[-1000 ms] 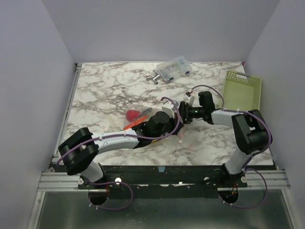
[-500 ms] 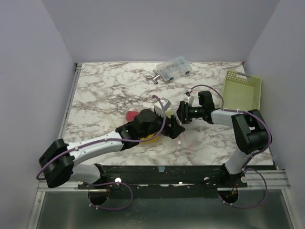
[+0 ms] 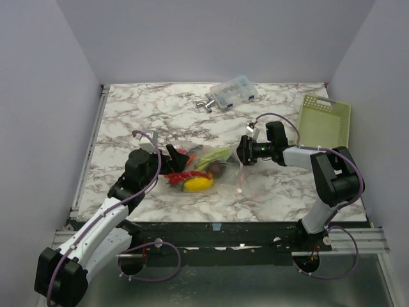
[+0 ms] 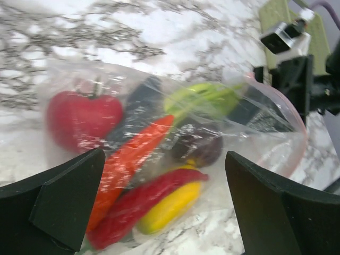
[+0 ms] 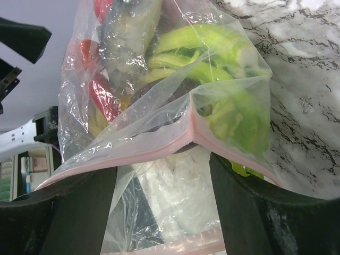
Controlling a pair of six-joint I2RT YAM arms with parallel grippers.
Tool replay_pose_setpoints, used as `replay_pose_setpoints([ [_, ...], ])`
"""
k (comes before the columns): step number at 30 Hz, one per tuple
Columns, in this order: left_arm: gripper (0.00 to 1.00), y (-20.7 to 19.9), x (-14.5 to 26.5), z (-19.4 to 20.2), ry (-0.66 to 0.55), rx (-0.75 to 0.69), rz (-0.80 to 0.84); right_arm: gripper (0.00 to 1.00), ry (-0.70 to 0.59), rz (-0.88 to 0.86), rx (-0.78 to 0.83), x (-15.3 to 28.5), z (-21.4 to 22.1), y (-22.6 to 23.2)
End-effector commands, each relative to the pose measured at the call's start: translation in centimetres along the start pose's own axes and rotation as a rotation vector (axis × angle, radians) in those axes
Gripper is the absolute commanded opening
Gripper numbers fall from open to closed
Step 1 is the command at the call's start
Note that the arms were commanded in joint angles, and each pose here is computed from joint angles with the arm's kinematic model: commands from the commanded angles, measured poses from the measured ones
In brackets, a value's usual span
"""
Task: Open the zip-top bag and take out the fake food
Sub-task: Place the zipper food storage bag at the center of the board, then pick up the fake fruit from the zipper food storage bag.
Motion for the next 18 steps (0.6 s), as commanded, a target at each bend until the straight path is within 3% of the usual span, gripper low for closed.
replay_pose_setpoints([
  [1, 0.99, 3.7, 0.9, -0.7, -0.021, 0.105, -0.087, 0.74, 0.003, -0.054, 0.048, -0.1, -0.2, 1.1],
  [6, 0.99, 7.1, 0.4, -0.8, -0.034, 0.206, -0.158, 0.74, 0.018, -0.056, 0.044, -0.5, 0.2, 1.1],
  [10, 0.98, 7.7, -0.9, 1.0, 0.067, 0.264, -0.153, 0.74, 0.037, -0.055, 0.043, -1.0, 0.5, 1.1],
  [15, 0.94, 8.2, -1.5, 3.1, 0.133, 0.304, -0.137, 0.75, 0.051, -0.051, 0.046, -1.4, 0.7, 1.2],
  [18, 0.86, 8.1, -1.6, 3.8, 0.166, 0.316, -0.122, 0.76, 0.06, -0.054, 0.053, -1.7, 0.8, 1.4],
])
Point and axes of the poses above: each gripper's point midway between its finger pads, its own x axis back along the fingers, its own y axis along the line the jaws close on, z = x × y, the point moved 1 cm from there along x, back along the fingers, and after that the axes turned 7 degrees about x, right-handed, at the moved point
